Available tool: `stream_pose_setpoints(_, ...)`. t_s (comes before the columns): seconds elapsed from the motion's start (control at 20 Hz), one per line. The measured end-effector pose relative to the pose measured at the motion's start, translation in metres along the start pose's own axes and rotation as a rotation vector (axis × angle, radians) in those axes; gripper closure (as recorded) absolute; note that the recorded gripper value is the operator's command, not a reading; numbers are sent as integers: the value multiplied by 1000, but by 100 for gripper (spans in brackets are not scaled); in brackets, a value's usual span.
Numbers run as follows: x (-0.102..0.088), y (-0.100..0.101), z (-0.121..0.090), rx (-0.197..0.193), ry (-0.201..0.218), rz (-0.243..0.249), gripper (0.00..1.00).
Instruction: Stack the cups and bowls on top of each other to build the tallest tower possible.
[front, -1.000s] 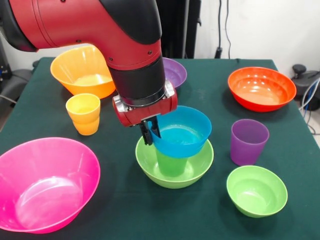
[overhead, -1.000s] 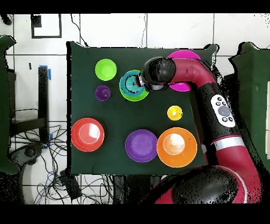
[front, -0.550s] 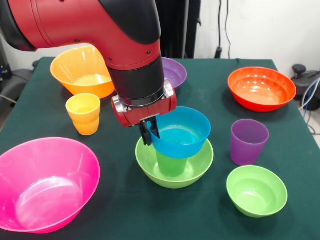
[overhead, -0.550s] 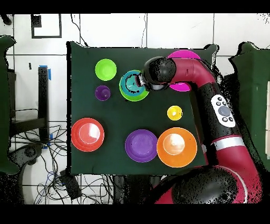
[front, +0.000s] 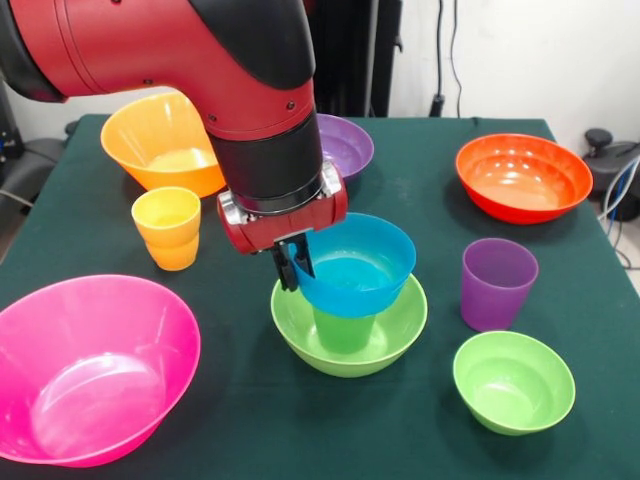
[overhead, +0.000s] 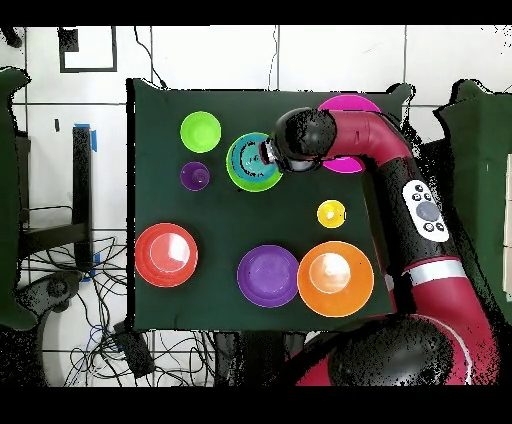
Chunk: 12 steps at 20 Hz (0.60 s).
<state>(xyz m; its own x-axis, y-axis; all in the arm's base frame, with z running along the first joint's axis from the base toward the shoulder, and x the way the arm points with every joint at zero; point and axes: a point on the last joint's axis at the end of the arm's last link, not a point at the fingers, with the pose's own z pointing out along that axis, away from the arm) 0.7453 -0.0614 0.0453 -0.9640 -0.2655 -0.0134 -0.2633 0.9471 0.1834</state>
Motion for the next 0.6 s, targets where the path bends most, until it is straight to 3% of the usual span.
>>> stream_pose_setpoints(0.6, 3, -7, 0, 2, 0, 8, 100)
